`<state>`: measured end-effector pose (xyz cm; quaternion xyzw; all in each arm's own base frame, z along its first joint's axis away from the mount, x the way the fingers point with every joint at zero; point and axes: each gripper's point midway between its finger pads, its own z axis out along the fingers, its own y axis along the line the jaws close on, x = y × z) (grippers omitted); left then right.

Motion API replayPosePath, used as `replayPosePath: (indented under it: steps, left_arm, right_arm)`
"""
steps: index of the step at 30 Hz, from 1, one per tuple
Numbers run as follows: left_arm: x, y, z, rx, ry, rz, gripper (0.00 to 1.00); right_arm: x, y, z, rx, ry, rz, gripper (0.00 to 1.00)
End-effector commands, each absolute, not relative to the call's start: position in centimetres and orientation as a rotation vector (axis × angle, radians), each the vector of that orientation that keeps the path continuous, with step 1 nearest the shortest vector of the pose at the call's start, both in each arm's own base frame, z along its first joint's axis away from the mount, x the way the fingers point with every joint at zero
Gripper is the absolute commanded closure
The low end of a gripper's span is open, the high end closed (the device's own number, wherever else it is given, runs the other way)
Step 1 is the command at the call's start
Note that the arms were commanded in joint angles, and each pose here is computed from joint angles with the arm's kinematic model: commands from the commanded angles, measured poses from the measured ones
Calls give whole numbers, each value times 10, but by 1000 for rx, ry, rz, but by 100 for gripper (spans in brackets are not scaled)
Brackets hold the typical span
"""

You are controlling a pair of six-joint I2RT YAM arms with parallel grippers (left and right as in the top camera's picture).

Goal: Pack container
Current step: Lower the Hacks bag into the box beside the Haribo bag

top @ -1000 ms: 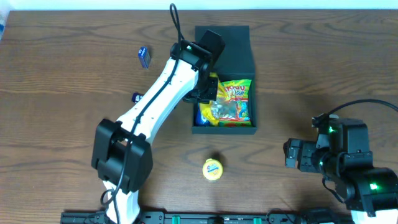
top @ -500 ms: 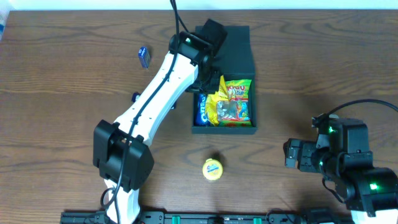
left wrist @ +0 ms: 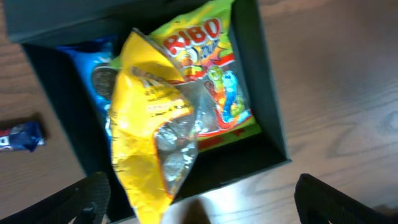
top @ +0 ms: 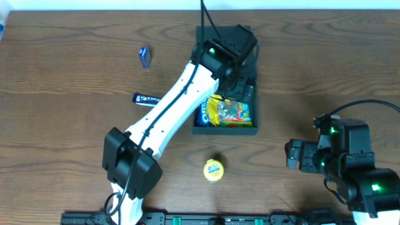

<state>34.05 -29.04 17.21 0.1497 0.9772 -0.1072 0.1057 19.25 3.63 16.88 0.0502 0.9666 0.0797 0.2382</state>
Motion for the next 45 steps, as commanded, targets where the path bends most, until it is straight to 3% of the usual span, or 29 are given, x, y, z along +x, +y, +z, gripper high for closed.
replayPosePath:
  steps: [1, 17, 25, 34, 41, 45]
  left_arm:
    - [340, -298, 160, 455, 2922, -366, 4]
    - [339, -298, 96, 439, 3072, -252, 4]
    - [349, -262, 93, 347, 3060, 17, 5]
    - [357, -240, 93, 238, 3064, 101, 4]
    - [362, -231, 99, 100, 3068, 84, 4]
    - [352, -262, 118, 218, 3067, -164, 4]
  right_arm:
    - [192, 35, 170, 163, 2641, 221, 2]
    - [192, 35, 170, 163, 2641, 221, 1]
    - [192, 35, 170, 163, 2641, 221, 1]
    - [192, 35, 170, 163, 2641, 221, 1]
    - [192, 35, 170, 163, 2641, 221, 1]
    - [192, 35, 170, 163, 2641, 221, 1]
